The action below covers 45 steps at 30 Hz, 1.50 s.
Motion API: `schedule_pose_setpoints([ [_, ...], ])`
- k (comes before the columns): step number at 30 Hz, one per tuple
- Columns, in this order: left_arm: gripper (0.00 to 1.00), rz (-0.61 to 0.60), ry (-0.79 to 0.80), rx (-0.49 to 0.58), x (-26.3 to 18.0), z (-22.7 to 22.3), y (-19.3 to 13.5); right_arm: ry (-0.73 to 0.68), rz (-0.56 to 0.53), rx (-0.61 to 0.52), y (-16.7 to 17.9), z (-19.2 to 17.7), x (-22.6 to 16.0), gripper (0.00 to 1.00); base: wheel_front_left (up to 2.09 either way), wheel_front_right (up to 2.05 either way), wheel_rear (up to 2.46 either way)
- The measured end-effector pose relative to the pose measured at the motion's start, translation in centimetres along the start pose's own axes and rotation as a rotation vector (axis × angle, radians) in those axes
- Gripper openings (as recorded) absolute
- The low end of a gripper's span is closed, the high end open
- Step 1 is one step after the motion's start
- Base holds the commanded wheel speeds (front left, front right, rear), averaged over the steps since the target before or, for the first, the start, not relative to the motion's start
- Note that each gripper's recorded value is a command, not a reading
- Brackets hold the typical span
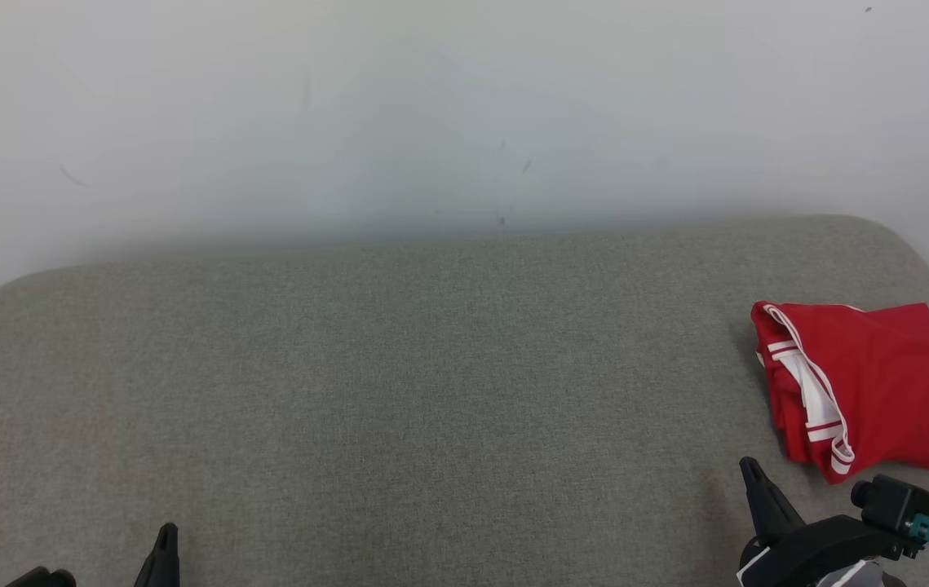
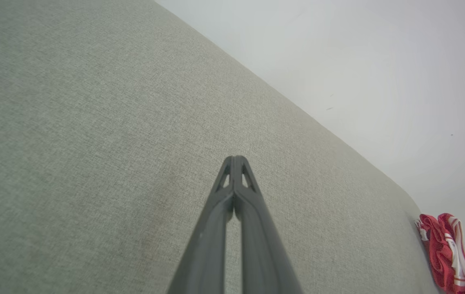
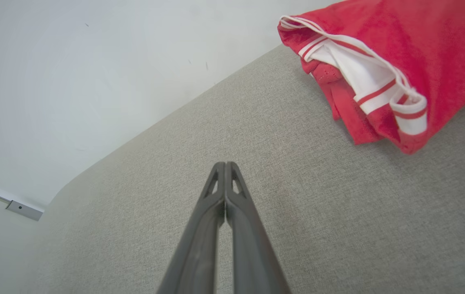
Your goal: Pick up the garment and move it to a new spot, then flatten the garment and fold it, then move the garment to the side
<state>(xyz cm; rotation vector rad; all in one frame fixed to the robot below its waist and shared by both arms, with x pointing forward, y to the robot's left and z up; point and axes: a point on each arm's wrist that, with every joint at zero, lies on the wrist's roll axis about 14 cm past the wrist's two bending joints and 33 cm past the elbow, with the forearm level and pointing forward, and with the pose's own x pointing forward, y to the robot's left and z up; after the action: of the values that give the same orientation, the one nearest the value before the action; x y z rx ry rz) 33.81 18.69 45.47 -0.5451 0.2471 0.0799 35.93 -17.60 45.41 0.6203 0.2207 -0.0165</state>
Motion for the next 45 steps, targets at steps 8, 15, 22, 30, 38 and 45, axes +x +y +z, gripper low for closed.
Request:
schedule_pose_setpoints([
  [8,0.0,-0.02,0.003,-0.11,0.5,0.3,-0.5,-0.015,0.007,0.096,0.2,0.6,0.4,0.0,0.0,0.0,0.0],
  [15,0.0,-0.021,0.015,-0.206,0.6,0.0,-0.3,-0.018,0.0,0.193,-0.2,0.7,0.4,0.0,0.0,0.0,0.0],
  [22,0.0,-0.039,0.014,-0.309,1.1,0.4,-0.6,-0.023,-0.002,0.289,-0.4,0.9,0.4,0.0,0.0,0.0,0.0],
  [30,0.0,-0.049,0.013,-0.415,1.5,0.6,-0.6,-0.037,0.007,0.396,-0.4,1.4,0.5,0.0,0.0,0.0,0.0],
  [38,0.0,-0.07,0.006,-0.549,1.8,0.9,-0.9,-0.056,0.01,0.517,-0.7,1.9,0.6,0.0,0.0,0.0,0.0],
  [45,0.0,-0.092,-0.001,-0.652,2.2,1.3,-1.2,-0.07,0.029,0.61,-0.5,2.5,0.9,0.0,0.0,0.0,0.0],
])
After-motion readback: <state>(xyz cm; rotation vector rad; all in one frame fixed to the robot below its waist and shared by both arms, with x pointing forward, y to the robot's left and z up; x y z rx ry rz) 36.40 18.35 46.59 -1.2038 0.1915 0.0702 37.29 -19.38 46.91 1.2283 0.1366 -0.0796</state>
